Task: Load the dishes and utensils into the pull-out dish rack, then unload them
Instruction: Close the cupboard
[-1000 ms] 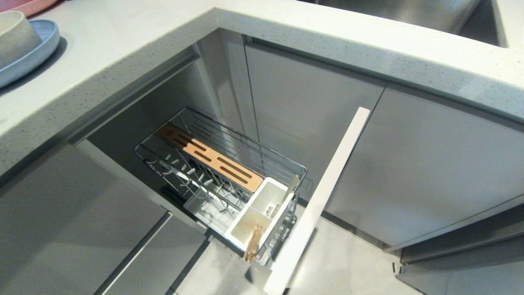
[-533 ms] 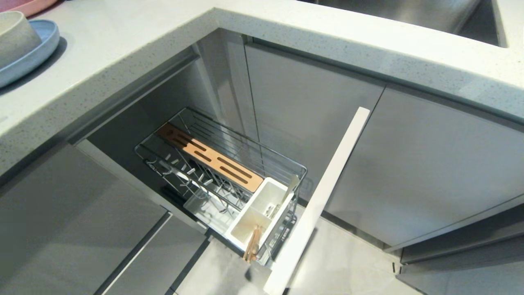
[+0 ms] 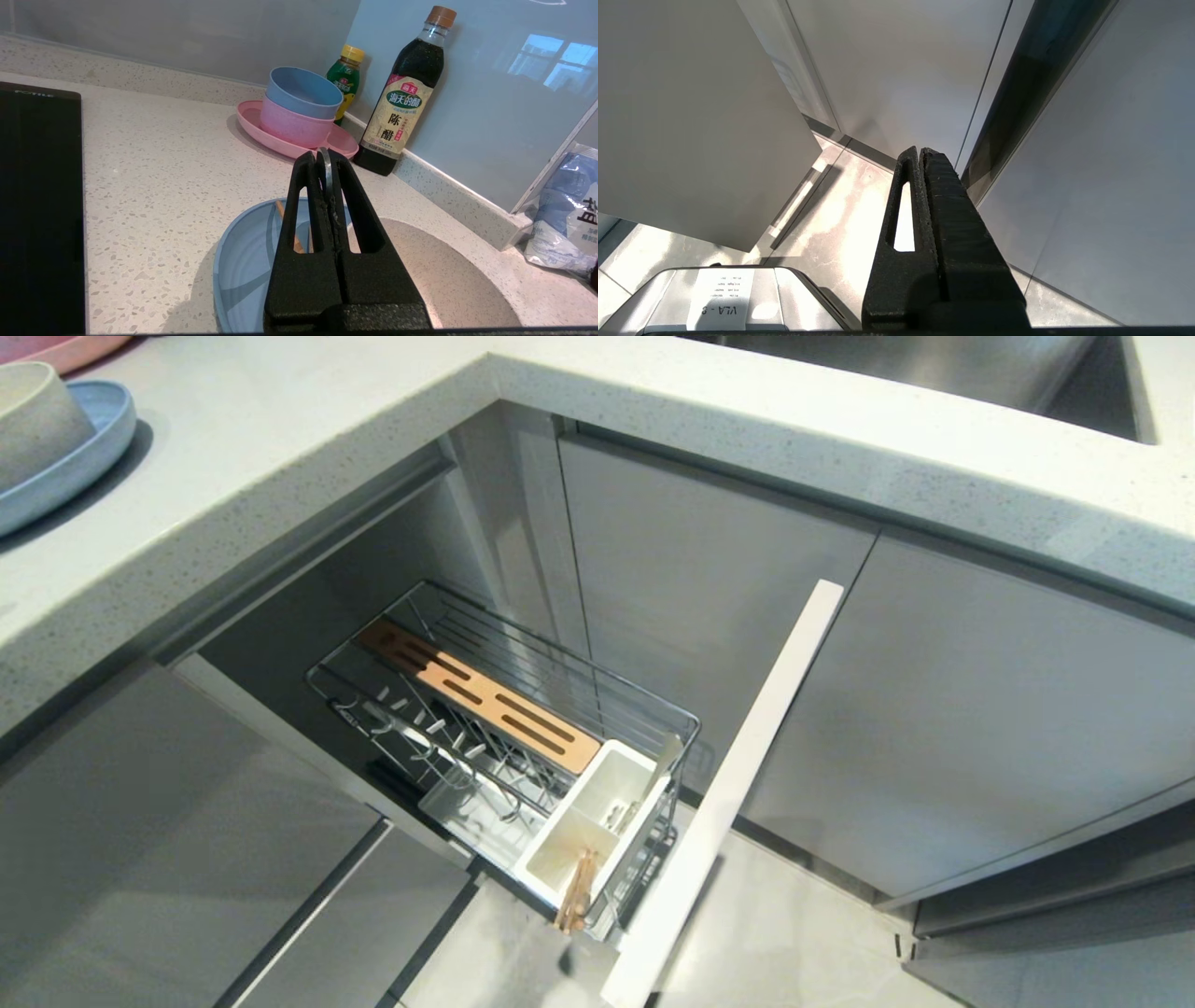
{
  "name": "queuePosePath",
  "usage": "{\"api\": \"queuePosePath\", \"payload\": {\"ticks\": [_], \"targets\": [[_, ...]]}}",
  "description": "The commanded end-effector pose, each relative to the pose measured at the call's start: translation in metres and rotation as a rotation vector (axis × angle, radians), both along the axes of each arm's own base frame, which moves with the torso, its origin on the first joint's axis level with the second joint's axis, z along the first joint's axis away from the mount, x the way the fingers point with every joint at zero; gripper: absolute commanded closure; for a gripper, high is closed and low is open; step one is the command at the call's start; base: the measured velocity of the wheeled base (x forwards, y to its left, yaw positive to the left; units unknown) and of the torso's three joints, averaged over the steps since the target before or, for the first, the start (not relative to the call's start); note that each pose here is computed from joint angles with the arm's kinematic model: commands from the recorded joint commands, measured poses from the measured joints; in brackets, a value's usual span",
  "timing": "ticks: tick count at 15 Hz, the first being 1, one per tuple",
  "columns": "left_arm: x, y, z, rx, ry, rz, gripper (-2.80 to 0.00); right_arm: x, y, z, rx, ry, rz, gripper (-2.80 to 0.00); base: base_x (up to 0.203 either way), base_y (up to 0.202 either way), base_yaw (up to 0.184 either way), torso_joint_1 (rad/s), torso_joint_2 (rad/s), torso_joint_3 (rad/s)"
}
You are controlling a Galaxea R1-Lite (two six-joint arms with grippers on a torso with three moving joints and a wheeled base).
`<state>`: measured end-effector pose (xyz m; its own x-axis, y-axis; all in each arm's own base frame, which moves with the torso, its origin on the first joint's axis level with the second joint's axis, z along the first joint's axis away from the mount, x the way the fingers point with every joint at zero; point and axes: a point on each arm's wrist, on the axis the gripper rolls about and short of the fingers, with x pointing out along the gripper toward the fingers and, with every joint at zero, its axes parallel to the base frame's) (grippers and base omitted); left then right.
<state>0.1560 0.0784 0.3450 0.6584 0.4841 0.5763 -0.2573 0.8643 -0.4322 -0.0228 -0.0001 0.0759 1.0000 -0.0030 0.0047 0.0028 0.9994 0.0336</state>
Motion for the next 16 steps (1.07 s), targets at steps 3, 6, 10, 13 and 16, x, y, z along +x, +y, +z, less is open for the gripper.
{"api": "queuePosePath", "payload": {"ticks": [3, 6, 10, 13, 16], "targets": [[-0.003, -0.001, 0.002, 0.004, -0.016, 0.000, -2.80, 0.000, 0.000, 0.000, 0.000, -0.004, 0.000, 0.00, 0.000, 0.000, 0.000, 0.000, 0.00, 0.000], [-0.005, -0.002, 0.003, 0.007, -0.023, 0.000, -2.80, 0.000, 0.000, 0.000, 0.000, -0.004, 0.001, 0.00, 0.000, 0.000, 0.000, 0.000, 0.00, 0.000], [-0.008, -0.004, 0.005, 0.013, -0.034, 0.001, -2.80, 0.000, 0.000, 0.000, 0.000, -0.003, 0.001, 0.00, 0.000, 0.000, 0.000, 0.000, 0.00, 0.000], [-0.014, -0.006, 0.008, 0.022, -0.048, 0.008, -2.80, 0.000, 0.000, 0.000, 0.000, -0.004, 0.000, 0.00, 0.000, 0.000, 0.000, 0.000, 0.00, 0.000], [-0.030, -0.013, 0.015, 0.042, -0.084, 0.011, 0.00, 0.000, 0.000, 0.000, 0.000, -0.003, 0.001, 0.00, 0.000, 0.000, 0.000, 0.000, 0.00, 0.000]]}}
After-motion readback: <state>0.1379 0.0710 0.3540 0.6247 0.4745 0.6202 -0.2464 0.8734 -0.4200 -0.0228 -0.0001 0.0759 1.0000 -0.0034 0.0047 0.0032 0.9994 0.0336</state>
